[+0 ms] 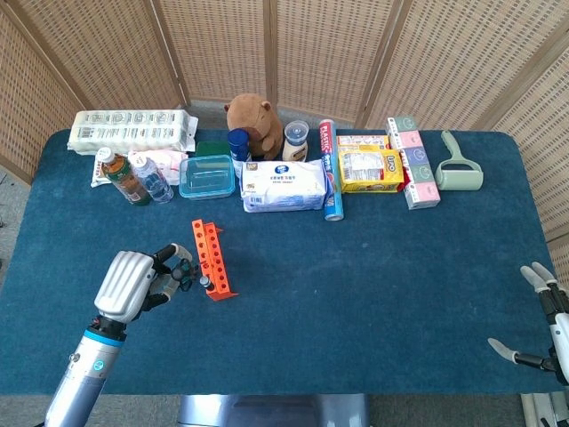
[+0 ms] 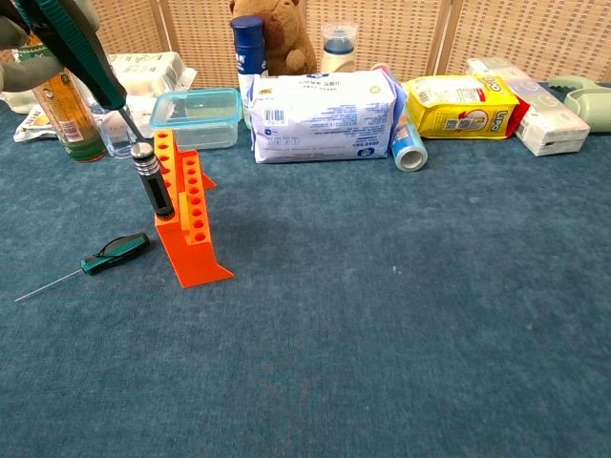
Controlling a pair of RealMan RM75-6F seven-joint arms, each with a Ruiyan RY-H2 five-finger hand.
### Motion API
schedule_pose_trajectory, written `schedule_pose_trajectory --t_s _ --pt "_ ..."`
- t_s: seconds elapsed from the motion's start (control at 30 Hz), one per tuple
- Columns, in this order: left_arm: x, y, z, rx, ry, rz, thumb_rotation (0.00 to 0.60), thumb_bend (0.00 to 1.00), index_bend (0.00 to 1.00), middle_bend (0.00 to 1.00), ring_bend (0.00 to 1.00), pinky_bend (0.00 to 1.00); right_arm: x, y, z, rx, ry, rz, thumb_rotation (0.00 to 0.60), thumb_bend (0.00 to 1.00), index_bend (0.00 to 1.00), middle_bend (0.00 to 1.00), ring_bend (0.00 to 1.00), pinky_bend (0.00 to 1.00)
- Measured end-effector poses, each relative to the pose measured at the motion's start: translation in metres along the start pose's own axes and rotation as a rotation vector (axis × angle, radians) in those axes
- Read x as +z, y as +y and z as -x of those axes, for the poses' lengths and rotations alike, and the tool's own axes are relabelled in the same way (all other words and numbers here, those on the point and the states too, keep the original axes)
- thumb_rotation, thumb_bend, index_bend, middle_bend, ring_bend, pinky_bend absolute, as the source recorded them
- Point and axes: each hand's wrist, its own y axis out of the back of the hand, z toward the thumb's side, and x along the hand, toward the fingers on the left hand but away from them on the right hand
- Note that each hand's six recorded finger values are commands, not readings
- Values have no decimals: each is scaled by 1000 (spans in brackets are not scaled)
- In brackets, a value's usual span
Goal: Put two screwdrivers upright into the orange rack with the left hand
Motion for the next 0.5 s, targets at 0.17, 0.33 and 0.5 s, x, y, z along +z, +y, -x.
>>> schedule_pose_trajectory --t_s 0.17,0.33,0.5 --pt "-2 -4 2 -18 4 20 600 440 489 995 994 1000 0 1 0 -3 0 2 539 0 25 0 63 0" --pt "-3 -4 2 -21 2 31 600 440 490 995 994 1000 0 2 -1 -4 2 4 538 0 25 0 63 0" --pt "-2 -4 3 -19 0 30 600 439 490 995 994 1000 0 2 -1 -4 3 5 540 0 25 0 63 0"
